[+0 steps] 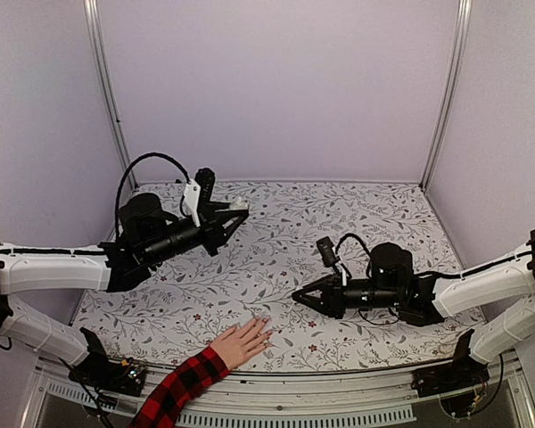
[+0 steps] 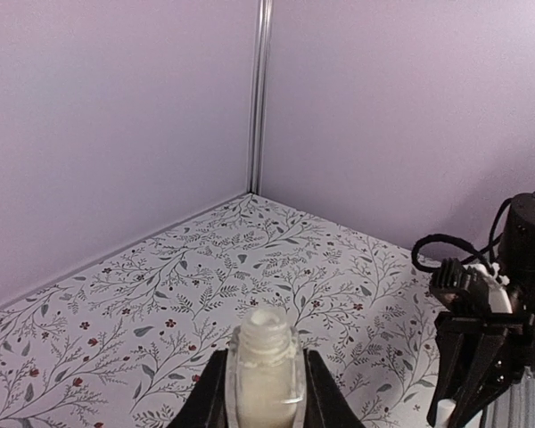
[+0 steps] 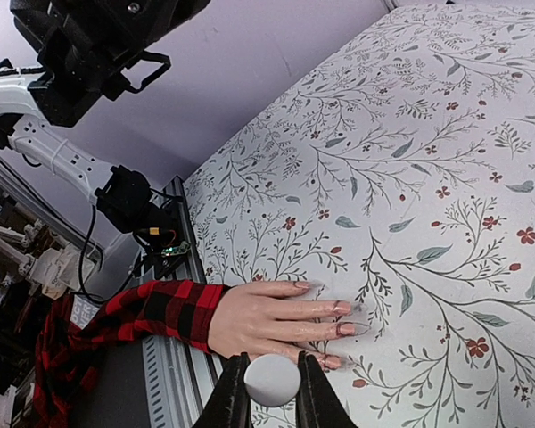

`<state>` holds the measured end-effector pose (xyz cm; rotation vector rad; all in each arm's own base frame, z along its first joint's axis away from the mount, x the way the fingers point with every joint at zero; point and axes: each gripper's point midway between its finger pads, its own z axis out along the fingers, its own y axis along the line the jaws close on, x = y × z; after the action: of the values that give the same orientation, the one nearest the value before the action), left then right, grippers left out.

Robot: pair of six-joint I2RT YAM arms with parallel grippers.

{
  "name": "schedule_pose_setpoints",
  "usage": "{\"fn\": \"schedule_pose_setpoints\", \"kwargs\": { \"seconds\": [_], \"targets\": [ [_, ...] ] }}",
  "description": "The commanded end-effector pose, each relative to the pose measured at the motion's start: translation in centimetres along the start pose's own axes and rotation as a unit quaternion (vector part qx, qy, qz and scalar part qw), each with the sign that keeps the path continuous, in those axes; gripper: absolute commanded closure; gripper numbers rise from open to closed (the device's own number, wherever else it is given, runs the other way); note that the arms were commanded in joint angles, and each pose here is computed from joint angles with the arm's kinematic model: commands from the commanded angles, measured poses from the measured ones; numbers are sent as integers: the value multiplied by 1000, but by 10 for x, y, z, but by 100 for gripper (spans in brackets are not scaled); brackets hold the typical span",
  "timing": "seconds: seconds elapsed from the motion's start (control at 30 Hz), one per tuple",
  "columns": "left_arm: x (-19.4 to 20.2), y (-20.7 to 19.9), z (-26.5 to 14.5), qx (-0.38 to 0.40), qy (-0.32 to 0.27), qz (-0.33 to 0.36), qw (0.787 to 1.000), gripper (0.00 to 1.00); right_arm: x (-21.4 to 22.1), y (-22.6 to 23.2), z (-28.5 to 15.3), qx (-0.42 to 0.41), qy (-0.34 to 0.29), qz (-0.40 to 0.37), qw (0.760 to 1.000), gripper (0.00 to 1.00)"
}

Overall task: Paint the nails
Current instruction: Paint the nail polish on the nail.

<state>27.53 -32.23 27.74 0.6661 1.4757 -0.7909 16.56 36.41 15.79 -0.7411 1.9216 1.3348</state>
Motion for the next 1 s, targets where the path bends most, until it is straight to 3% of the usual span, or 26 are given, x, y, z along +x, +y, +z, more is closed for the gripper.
{"fn": "schedule_pose_setpoints", "kwargs": {
  "seconds": [0.0,0.3,0.53,0.83,0.97],
  "targets": [
    [-6,7,0,-9,-16,-2,1000,100,-2,3,8,-7,-22,4,1000,100],
    [-6,7,-4,-8,-19,-4,1000,100,18,-5,24,-7,25,5,1000,100],
    [-8,6,-3,-6,-15,5,1000,100,8,1,20,-4,21,2,1000,100],
    [-3,18,-10,-41,-10,-32,999,100,13,13,14,-21,55,-4,998,100],
    [-5,18,-18,-44,-8,-44,998,100,9,15,8,-28,31,10,999,100]
  ]
}}
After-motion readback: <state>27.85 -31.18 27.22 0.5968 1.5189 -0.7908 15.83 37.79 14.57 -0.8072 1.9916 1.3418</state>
